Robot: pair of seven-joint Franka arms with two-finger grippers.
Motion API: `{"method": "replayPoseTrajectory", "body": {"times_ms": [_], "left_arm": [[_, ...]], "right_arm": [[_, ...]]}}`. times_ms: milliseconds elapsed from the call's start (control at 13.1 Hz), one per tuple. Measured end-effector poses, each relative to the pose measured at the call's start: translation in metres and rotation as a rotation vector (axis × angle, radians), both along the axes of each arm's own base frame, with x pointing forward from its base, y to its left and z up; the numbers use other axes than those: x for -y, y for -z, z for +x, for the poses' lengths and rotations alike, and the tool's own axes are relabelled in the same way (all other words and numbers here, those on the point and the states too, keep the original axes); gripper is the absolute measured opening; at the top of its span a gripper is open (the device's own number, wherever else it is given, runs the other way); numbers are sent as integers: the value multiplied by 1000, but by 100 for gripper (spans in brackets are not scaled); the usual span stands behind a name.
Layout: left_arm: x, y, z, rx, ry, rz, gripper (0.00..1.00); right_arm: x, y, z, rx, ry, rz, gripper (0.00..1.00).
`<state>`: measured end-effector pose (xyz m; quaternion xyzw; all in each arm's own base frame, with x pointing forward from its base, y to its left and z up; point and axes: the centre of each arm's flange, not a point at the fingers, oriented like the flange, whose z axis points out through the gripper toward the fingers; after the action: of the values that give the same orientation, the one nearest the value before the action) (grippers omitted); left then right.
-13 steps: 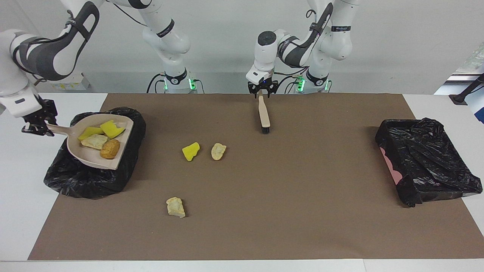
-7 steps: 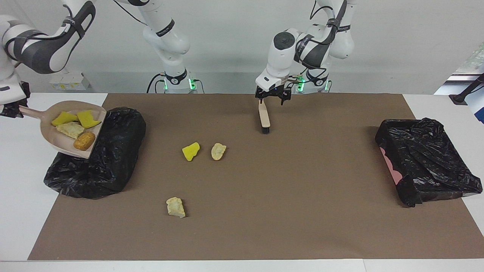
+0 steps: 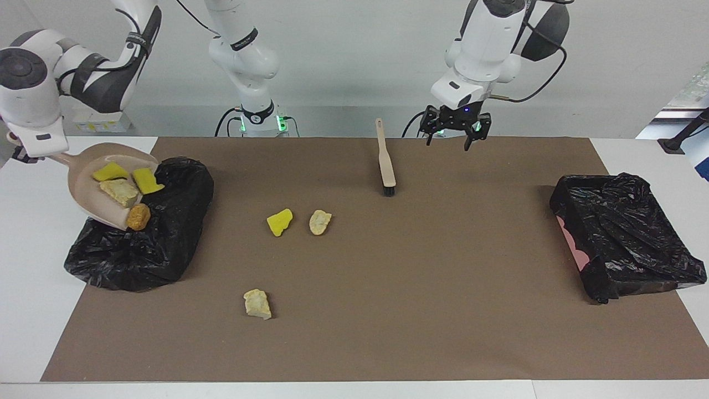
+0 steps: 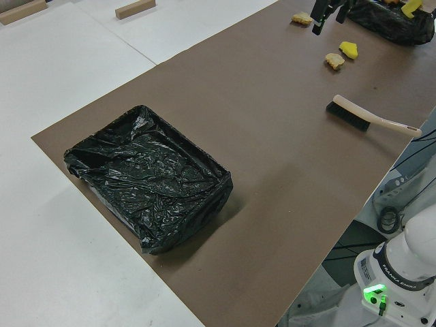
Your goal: Sweep and dump trash in bin
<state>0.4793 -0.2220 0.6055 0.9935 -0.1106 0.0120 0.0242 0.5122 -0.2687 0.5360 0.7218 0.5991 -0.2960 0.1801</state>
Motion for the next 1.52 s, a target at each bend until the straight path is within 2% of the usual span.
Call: {"method": "replayPoseTrajectory", "body": {"times_ms": [152,456,837,1065,1217,1521], "left_arm": [[-34,-30,15,17,-3,0,100],[-104,-76,26,41,12,42,100],[-143,-95,28,34,20,54,100],[-161,-91,33,15,-10,58,100],[-172,-92,34,19,4,58,100],[-189,-94,34,22,11,59,100]], "right_arm": [[-4,-22,-10,16,-10,-52,32],[25,-49,-30,35,-14,-100,32],[14,-74,-30,76,-38,-115,32],[-17,-74,-19,121,-65,-34,32],[-48,-68,-8,126,-83,38,32],[-115,-56,10,168,-74,188,32]]}}
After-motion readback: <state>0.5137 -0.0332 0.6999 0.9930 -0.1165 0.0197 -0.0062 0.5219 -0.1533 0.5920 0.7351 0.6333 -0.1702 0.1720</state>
